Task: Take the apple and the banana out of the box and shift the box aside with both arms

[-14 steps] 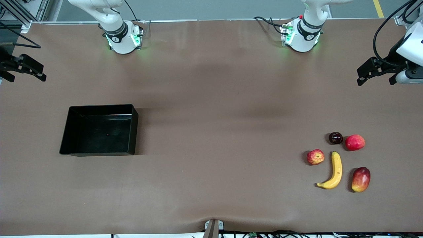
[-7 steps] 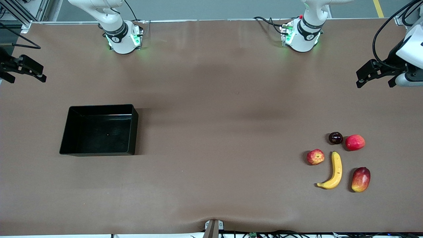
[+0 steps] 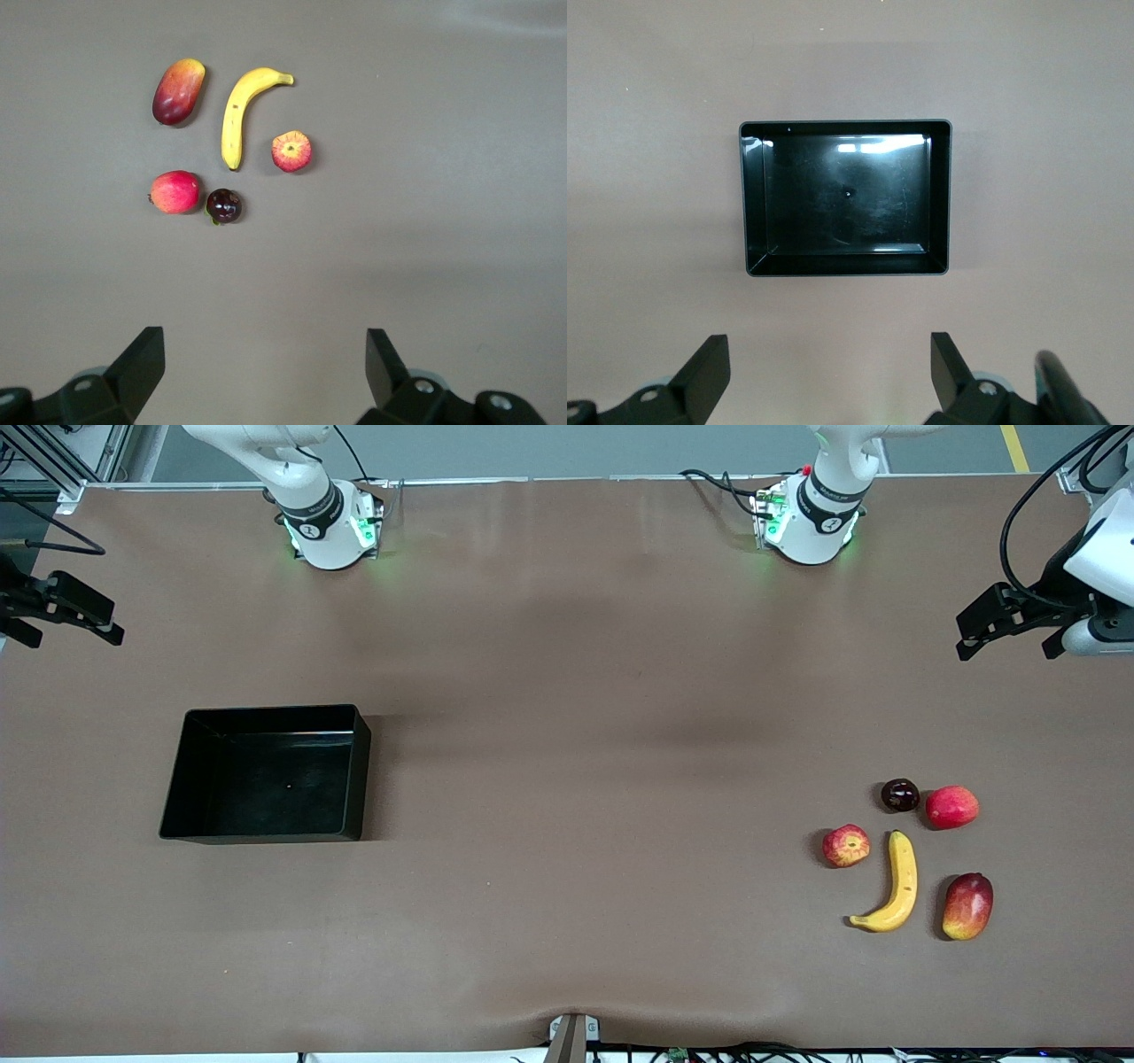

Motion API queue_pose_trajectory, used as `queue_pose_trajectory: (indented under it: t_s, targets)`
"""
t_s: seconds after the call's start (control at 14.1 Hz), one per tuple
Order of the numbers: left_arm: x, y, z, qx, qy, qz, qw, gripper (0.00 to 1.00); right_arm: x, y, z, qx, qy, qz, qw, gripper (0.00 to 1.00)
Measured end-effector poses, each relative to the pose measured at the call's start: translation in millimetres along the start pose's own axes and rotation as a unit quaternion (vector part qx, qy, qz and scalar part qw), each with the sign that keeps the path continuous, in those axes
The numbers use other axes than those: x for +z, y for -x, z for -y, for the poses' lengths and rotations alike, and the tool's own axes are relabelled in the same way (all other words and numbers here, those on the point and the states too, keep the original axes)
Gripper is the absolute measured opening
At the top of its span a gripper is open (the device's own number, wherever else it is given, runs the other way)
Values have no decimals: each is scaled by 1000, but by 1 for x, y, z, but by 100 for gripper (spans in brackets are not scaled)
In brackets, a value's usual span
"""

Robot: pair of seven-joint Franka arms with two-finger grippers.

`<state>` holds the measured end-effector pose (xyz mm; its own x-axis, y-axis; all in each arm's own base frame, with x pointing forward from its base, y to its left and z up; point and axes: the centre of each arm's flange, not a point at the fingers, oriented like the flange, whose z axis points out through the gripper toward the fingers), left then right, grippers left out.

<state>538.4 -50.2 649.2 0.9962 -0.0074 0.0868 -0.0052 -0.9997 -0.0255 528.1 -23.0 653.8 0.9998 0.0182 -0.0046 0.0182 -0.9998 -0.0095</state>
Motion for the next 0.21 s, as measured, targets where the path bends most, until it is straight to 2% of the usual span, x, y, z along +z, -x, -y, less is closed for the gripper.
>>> queue_pose_trajectory:
  t_s: [0.21]
  targets:
    - [0, 0, -1, 1, 0, 0, 1000, 100, 0, 0, 0, 0, -1, 0, 1000, 100]
